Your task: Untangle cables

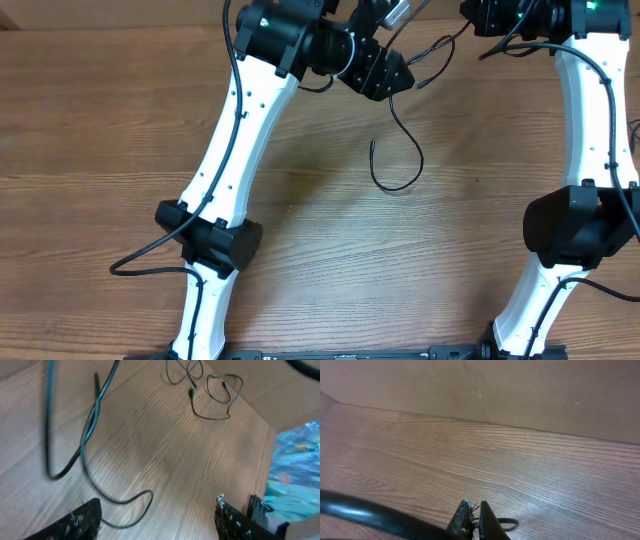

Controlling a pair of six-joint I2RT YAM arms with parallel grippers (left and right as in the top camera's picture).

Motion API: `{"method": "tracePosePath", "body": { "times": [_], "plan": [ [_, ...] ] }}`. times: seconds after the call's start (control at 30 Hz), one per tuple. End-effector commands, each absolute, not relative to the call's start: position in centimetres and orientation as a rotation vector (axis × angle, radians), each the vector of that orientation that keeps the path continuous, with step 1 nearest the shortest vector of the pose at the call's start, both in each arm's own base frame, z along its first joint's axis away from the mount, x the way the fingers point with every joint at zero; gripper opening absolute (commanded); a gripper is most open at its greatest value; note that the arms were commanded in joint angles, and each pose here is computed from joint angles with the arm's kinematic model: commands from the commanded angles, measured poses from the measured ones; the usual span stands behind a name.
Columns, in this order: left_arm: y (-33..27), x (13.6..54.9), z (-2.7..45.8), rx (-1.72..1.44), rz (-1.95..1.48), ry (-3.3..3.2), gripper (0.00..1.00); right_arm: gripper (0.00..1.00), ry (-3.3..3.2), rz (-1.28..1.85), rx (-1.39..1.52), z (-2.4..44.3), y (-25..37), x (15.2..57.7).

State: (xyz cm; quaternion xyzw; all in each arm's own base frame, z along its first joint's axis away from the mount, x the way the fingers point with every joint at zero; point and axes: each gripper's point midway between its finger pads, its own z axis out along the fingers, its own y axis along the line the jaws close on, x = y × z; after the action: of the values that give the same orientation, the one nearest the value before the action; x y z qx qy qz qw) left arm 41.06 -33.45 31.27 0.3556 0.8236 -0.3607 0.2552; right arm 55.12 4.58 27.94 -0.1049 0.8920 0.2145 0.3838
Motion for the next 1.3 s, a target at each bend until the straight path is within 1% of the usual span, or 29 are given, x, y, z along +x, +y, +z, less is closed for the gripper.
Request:
{"method": "tracePosePath", "body": {
  "times": [0.0, 0.13, 0.67, 0.97, 1.03, 1.13, 1.23, 1.27],
  "plan": [
    [-34.1, 40.9, 32.5, 1.0, -0.896, 2.174, 0.72, 0.04, 2.233, 0.55, -0.29, 30.1, 5.8, 54.6],
    [-33.5, 42.1, 31.5, 0.967, -0.755, 2.208, 0.72, 0.04, 2.233, 0.558, -0.308, 30.1, 6.6, 54.5],
    [-29.8, 45.1, 29.6, 0.88, -0.45, 2.287, 0.71, 0.04, 2.244, 0.571, -0.325, 29.9, 7.6, 54.2],
    [-29.9, 45.9, 28.1, 0.903, -0.415, 2.293, 0.71, 0.04, 2.259, 0.58, -0.33, 29.6, 8.0, 53.9],
    [-30.2, 46.3, 27.3, 0.905, -0.415, 2.301, 0.69, 0.04, 2.266, 0.584, -0.331, 29.5, 8.1, 53.7],
    [-30.5, 47.0, 25.8, 0.908, -0.409, 2.32, 0.63, 0.04, 2.274, 0.588, -0.335, 29.4, 8.4, 53.6],
    [-30.8, 47.7, 24.1, 0.92, -0.404, 2.337, 0.5, 0.04, 2.281, 0.591, -0.336, 29.3, 8.5, 53.4],
    [-30.9, 47.9, 23.6, 0.925, -0.402, 2.339, 0.48, 0.04, 2.283, 0.592, -0.335, 29.4, 8.5, 53.3]
  ]
}}
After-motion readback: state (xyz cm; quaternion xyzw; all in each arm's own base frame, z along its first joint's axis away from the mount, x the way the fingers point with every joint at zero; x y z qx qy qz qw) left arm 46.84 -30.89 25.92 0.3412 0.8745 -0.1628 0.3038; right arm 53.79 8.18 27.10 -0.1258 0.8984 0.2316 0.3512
